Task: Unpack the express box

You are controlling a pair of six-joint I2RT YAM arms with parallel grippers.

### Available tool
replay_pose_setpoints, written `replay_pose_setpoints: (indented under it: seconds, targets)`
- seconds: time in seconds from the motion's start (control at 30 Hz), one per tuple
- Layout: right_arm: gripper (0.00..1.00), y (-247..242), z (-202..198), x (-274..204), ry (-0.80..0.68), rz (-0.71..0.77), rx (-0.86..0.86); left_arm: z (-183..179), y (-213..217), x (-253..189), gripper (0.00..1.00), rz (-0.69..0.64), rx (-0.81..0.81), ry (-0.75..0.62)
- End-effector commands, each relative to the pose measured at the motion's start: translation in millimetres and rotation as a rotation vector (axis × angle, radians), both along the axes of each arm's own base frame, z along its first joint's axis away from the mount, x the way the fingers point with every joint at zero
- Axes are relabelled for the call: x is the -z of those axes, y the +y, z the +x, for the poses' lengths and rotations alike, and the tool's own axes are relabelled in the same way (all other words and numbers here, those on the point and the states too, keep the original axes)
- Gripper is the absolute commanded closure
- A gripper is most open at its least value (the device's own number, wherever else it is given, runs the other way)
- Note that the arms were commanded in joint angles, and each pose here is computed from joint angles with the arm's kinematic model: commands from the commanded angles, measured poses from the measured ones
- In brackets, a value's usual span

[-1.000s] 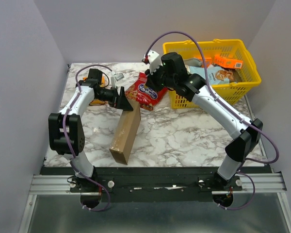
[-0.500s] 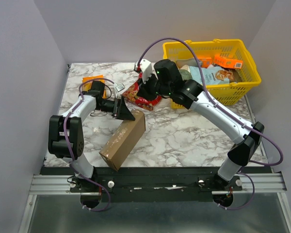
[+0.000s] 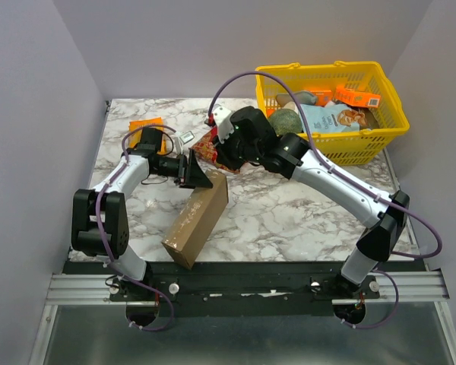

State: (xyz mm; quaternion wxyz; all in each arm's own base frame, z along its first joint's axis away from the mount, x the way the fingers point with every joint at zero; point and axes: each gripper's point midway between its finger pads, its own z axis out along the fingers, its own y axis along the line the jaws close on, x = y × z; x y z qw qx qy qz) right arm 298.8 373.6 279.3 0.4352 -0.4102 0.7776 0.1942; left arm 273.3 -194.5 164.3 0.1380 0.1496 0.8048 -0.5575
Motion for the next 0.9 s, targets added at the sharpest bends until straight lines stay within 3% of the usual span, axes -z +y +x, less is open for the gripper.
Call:
replay_pose_setpoints:
  seconds: [0.0,0.87]
  targets:
    - [1.00,2.7,-5.7,6.2,0.001,-0.016,-0.013,-0.1,8.4,31.9,0.10,0.137,-0.041,-0.011]
    - [1.00,17.9,9.5,5.9,-0.048,-0.014,-0.020,-6.0,9.0,35.1,0.10,0.145,-0.035,-0.009]
